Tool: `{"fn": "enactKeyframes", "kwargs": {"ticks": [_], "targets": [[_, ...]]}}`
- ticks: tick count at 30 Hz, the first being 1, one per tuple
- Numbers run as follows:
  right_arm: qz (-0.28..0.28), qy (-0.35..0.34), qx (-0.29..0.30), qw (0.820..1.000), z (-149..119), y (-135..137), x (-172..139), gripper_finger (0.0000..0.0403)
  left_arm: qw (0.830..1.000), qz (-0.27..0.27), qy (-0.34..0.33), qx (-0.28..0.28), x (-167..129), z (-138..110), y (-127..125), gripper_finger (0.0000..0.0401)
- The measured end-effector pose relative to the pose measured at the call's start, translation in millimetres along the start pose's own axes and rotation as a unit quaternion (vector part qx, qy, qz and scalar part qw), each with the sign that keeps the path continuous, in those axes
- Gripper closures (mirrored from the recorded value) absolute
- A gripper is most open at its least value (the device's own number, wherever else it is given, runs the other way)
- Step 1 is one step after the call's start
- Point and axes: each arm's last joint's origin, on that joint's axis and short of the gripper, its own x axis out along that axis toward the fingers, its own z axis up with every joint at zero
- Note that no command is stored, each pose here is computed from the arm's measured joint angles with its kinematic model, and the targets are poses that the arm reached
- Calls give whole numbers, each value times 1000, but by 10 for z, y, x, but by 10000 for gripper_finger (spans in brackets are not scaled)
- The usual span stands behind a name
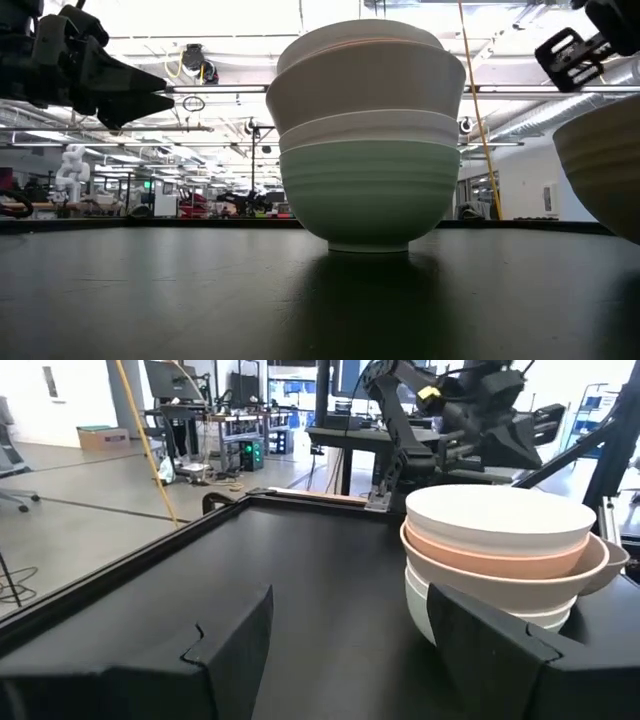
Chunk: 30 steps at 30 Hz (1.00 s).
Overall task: Nest bowls inside each other
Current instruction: Stack the brown bowl on the white bowl
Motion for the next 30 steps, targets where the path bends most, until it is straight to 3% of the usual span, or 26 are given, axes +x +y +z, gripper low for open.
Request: {"fn": "enactKeyframes", "kwargs": {"ticks": [9, 15, 20, 24, 30], "targets": [[-58, 92, 114, 987, 27, 104, 94, 403, 1000, -3, -1, 1, 0, 3, -2, 132], [-13, 118, 135, 984, 22, 133, 90, 403, 1000, -11, 1, 2, 1, 1, -7, 132], [-17, 114, 175, 978, 30, 132, 88, 397, 1000, -16, 1, 0, 1, 0, -10, 132], [-19, 115, 189, 975, 30, 131, 87, 365, 1000, -16, 1, 0, 1, 0, -10, 132], [-41, 129, 248, 959, -5, 109, 78, 279, 1000, -16, 2, -3, 1, -2, -10, 132]]}}
